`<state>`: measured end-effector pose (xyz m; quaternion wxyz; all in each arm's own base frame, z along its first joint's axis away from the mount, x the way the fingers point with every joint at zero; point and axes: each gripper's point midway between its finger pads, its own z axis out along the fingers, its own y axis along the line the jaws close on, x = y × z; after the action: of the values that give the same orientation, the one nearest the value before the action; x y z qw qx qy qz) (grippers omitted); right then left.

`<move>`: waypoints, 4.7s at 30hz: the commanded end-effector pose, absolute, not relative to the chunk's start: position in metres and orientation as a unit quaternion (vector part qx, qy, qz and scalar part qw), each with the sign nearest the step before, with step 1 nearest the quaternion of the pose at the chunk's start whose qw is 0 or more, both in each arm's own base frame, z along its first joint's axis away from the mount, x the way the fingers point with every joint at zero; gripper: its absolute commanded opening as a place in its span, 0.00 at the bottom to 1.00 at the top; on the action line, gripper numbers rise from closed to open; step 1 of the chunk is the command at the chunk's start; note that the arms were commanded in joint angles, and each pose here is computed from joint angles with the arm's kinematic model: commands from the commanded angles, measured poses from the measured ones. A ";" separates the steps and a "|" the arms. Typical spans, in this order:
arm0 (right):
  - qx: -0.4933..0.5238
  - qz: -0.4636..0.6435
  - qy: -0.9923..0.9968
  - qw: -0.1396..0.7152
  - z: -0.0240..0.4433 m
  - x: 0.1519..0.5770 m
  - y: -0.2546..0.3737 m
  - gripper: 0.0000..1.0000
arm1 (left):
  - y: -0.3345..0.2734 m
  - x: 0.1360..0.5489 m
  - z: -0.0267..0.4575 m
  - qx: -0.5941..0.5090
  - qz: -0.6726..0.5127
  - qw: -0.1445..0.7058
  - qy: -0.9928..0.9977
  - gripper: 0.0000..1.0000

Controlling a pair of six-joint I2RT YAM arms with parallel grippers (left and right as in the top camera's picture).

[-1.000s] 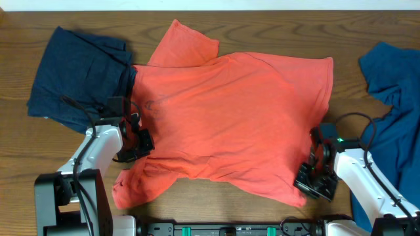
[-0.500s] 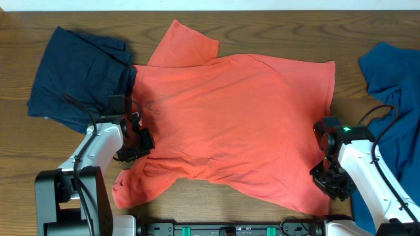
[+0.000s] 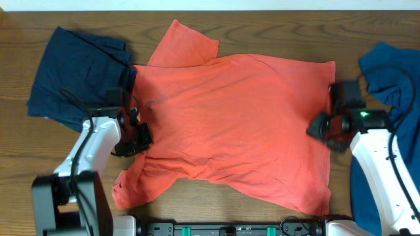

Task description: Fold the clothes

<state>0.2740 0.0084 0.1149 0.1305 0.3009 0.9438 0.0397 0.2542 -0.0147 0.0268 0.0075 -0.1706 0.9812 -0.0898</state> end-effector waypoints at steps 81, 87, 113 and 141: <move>0.157 0.186 0.916 0.318 -0.021 0.522 -0.087 0.49 | -0.017 0.274 0.128 -0.131 -0.114 0.166 0.971 0.26; 0.132 0.205 0.914 0.325 -0.025 0.531 -0.063 0.12 | -0.025 0.274 0.128 -0.117 -0.116 0.167 0.972 0.26; 0.155 0.228 0.875 0.399 0.145 0.558 -0.119 0.56 | -0.022 0.272 0.126 -0.114 -0.095 0.164 0.975 0.36; 0.266 0.041 0.954 0.131 0.056 0.379 -0.103 0.34 | -0.026 0.266 0.089 -0.116 -0.098 0.082 0.985 0.27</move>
<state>0.3803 -0.0862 0.0718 0.1275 0.2533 0.9557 0.0795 0.2602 -0.0211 0.0795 0.0701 -0.1333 0.9851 -0.0833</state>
